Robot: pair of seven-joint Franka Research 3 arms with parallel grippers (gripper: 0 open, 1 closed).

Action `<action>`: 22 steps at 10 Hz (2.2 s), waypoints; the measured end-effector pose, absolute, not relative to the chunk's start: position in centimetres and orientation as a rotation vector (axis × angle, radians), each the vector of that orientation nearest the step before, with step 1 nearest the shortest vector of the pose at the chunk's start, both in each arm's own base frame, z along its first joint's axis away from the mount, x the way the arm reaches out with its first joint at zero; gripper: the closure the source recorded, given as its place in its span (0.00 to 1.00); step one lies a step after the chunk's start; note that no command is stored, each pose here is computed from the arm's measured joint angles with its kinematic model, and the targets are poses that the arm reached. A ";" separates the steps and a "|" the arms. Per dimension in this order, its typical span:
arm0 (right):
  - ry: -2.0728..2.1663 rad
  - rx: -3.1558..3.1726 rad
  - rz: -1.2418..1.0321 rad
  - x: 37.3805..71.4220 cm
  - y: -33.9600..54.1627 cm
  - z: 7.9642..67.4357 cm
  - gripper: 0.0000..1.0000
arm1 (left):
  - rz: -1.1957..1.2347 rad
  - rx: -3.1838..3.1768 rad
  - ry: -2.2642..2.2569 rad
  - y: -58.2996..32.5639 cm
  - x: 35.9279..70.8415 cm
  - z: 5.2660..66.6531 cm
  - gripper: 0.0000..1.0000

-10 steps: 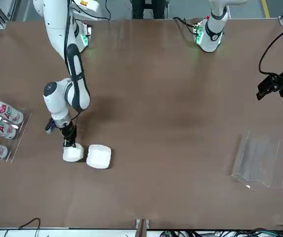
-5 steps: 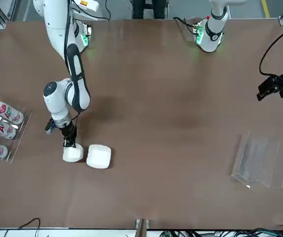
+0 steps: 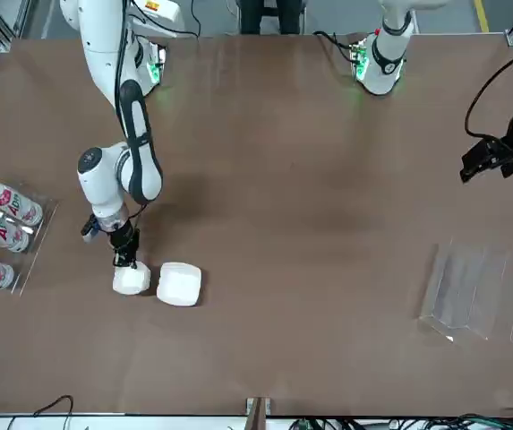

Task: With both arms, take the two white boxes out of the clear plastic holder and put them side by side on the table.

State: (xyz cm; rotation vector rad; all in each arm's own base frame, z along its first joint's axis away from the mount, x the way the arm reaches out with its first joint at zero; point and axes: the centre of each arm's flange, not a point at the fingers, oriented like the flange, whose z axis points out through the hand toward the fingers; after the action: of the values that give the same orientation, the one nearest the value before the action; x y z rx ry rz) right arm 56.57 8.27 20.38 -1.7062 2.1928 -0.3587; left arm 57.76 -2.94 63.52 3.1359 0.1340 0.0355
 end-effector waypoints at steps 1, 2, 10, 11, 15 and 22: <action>2.193 -1.704 -0.359 56.6 8.3 20.4 0.92 | 0.033 3.136 0.137 -2.8 57.7 63.6 0.00; 2.194 -1.702 -0.359 56.6 8.3 20.4 0.87 | 0.033 3.136 0.136 -2.9 57.7 63.6 0.00; 2.166 -1.677 -0.352 56.9 9.4 21.8 0.63 | 0.030 3.137 0.122 -3.4 57.7 63.6 0.00; 2.154 -1.663 -0.344 57.0 9.5 22.6 0.61 | 0.030 3.137 0.122 -3.4 57.7 63.6 0.00; 2.066 -1.721 -0.211 57.4 9.1 26.0 0.52 | 0.030 3.137 0.118 -3.5 57.7 63.6 0.00; 1.682 -2.258 0.022 62.6 2.8 41.4 0.00 | 0.029 3.137 0.116 -3.5 57.7 63.6 0.00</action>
State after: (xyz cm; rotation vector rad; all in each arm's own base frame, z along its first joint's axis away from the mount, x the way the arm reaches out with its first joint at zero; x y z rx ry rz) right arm 62.62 2.78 41.43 -2.2578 1.6820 0.0217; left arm 57.65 -3.55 63.58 3.1366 0.1165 0.0294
